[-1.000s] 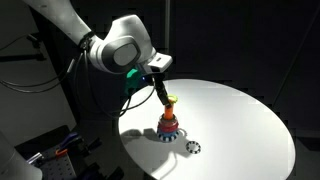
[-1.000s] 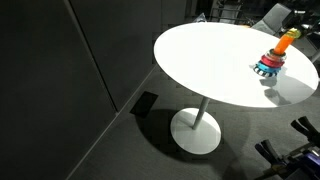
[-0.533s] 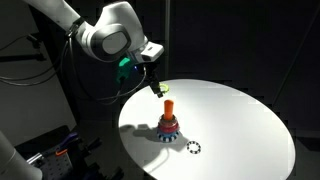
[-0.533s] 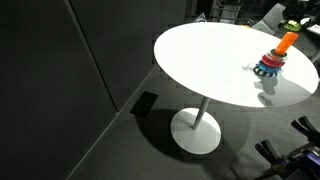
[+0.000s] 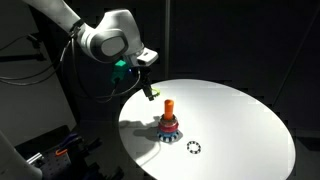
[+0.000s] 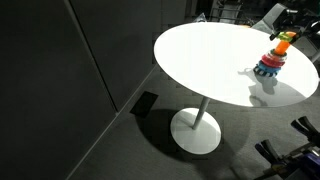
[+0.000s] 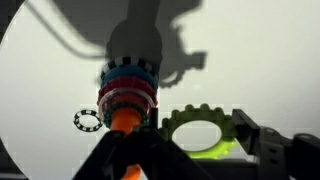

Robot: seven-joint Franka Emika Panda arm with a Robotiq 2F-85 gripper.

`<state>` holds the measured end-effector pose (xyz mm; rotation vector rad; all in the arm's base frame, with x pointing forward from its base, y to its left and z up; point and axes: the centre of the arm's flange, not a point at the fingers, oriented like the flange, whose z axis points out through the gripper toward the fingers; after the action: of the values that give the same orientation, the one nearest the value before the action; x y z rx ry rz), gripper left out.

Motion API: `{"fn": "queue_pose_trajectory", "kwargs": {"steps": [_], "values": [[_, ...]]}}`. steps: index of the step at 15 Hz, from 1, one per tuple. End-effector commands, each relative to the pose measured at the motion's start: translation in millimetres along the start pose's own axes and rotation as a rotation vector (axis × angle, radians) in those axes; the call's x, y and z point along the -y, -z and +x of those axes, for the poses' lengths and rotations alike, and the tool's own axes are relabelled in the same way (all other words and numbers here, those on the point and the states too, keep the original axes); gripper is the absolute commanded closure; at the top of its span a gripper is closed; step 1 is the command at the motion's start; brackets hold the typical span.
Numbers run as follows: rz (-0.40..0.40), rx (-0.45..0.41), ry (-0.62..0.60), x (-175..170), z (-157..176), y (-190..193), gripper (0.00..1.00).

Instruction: Remove the yellow, green and clear rings from the orange stand and put them on the table

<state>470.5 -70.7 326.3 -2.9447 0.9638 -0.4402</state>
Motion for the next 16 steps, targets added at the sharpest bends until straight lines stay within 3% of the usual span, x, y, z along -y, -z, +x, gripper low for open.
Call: {"fn": "queue_pose_trajectory", "kwargs": {"steps": [1, 7, 16], "values": [[-0.034, 0.050, 0.001, -11.2, 1.7, -18.4, 0.52], [-0.064, 0.126, -0.009, -24.0, -8.8, -59.1, 0.52], [-0.099, 0.145, 0.012, -20.8, -30.2, -97.4, 0.52]]}}
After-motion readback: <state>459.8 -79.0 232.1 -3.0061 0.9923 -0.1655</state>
